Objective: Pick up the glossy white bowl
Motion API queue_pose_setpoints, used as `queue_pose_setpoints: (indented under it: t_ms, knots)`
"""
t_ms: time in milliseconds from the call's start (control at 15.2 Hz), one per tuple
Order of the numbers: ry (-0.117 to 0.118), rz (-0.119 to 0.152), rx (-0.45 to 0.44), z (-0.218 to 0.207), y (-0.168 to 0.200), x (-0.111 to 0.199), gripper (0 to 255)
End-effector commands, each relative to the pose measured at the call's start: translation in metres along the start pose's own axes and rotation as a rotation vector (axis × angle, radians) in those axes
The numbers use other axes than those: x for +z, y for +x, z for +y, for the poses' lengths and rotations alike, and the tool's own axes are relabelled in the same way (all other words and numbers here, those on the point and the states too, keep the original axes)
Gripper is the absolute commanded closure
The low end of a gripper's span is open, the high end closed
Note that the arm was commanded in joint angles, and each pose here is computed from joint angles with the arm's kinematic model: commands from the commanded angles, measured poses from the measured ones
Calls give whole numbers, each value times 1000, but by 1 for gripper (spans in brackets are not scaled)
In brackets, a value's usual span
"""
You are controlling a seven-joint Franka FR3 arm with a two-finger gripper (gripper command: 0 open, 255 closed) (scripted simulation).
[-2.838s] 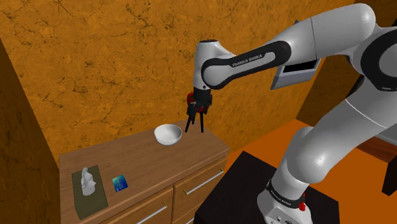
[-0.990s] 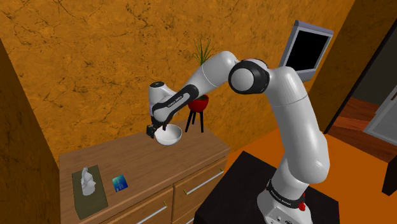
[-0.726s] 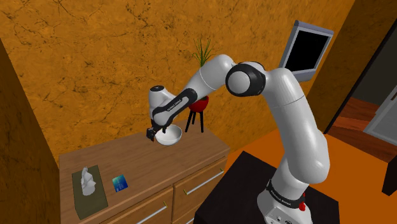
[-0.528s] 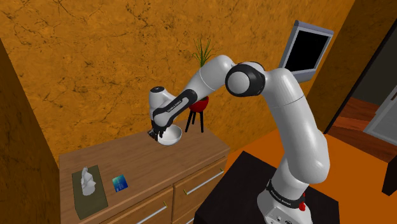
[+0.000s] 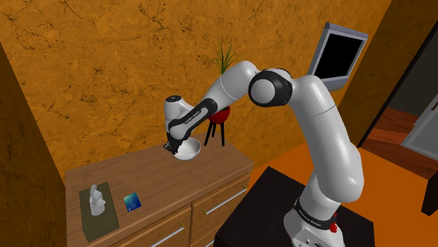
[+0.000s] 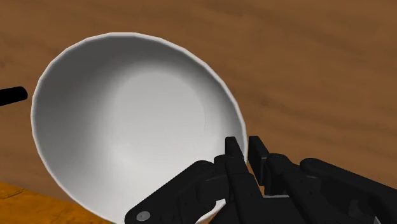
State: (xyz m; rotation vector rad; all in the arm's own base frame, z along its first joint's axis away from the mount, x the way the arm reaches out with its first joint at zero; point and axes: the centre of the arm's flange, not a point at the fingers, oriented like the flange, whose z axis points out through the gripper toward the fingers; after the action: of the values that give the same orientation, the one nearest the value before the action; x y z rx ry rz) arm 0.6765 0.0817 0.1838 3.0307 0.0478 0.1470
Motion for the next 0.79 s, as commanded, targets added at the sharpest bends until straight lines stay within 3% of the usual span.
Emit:
queue_pose_setpoints:
  t_ms: [0,726]
  knots:
    - [0,-1,0,1,1,-5,255]
    - [0,-1,0,7,6,-62,255]
